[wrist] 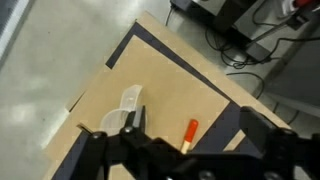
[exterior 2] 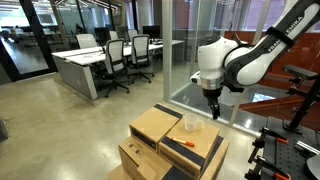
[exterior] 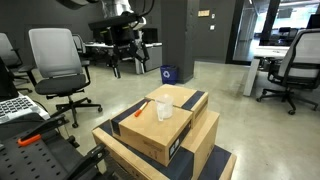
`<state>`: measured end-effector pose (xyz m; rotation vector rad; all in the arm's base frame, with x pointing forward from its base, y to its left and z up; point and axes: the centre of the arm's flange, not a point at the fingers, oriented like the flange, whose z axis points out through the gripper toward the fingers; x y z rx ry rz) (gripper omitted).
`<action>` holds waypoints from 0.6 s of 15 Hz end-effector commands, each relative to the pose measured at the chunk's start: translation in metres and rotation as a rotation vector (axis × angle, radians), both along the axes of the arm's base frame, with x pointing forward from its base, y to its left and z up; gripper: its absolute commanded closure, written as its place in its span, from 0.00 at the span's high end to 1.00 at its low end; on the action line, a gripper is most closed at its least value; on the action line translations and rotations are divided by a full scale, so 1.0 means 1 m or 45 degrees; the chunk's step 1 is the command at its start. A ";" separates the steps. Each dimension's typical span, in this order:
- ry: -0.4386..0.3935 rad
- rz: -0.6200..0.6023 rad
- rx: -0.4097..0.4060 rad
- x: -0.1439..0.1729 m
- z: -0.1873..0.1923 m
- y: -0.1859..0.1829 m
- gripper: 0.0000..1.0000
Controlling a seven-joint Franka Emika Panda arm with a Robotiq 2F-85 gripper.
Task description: Put the marker inside the cup
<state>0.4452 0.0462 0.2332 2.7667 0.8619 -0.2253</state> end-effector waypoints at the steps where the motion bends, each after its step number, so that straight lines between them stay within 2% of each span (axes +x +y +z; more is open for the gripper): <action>1: 0.000 0.000 0.000 0.000 0.000 0.000 1.00; 9: -0.016 -0.064 0.002 0.010 -0.016 0.002 1.00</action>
